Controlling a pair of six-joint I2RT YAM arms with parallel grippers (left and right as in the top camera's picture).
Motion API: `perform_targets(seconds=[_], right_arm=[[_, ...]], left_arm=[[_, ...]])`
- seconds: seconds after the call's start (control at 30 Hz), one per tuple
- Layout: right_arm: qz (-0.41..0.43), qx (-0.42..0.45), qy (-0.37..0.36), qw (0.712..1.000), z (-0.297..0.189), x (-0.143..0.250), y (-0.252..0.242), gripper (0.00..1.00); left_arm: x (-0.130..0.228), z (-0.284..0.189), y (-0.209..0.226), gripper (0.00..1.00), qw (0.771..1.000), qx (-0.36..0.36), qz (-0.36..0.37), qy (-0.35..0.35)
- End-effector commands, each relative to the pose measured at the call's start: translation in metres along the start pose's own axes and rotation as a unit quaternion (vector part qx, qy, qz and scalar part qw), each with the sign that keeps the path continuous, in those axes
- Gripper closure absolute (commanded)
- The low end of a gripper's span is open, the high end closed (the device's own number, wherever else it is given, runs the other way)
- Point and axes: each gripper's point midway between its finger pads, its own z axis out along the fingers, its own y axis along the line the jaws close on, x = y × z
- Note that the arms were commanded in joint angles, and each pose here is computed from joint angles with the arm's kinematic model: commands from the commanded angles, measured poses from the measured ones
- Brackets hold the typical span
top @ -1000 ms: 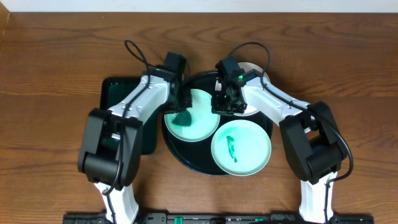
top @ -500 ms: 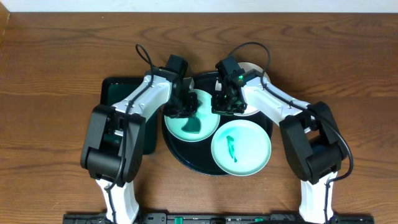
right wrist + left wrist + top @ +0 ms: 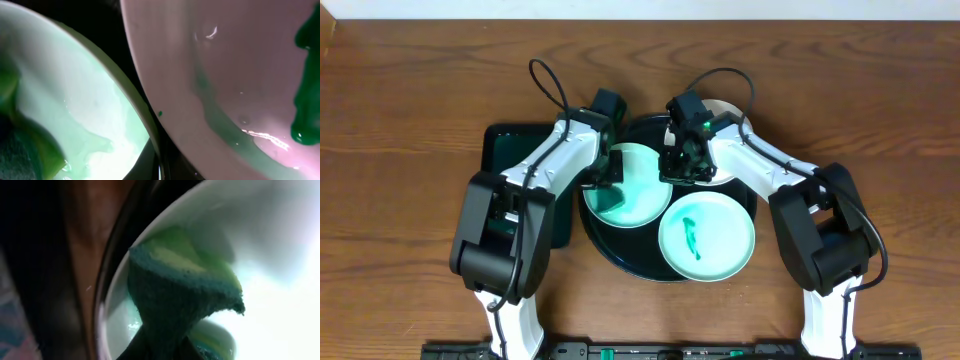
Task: Clean dirty plates on tray and stack at the side
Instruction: 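Scrub the left mint-green plate with the sponge while right gripper holds plate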
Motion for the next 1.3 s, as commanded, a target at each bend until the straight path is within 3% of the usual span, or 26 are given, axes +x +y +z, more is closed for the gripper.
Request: perform_targets(seconds=[0.0,0.1,0.3,0.63,0.9,1.07,1.27], right_arm=[[0.008,0.018,0.019,1.000,0.016,0.010,-0.011,0.99],[0.008,0.017,0.018,1.000,0.016,0.010,-0.011,0.99],[0.006,-0.002,0.021,1.000,0.016,0.010,-0.003,0.99],[0.006,-0.007,0.023,1.000,0.016,0.010,-0.001,0.99],[0.006,-0.007,0.023,1.000,0.016,0.010,-0.001,0.99],[0.006,-0.004,0.021,1.000,0.016,0.010,-0.003,0.99],[0.006,-0.001,0.019,1.000,0.016,0.009,-0.003,0.99]], left_arm=[[0.026,0.017,0.027,0.93,0.997,-0.060,0.006,0.055],[0.042,0.015,0.002,0.93,0.994,0.020,0.050,0.097],[0.059,0.000,-0.052,0.93,0.965,0.193,0.118,0.132],[0.030,-0.002,-0.075,0.93,0.960,0.242,0.123,0.068],[-0.015,0.008,-0.064,0.93,0.978,0.181,0.099,-0.023],[-0.042,0.014,-0.034,0.93,0.992,0.085,0.041,-0.078],[-0.050,0.008,0.007,0.93,0.994,-0.024,-0.038,-0.101]])
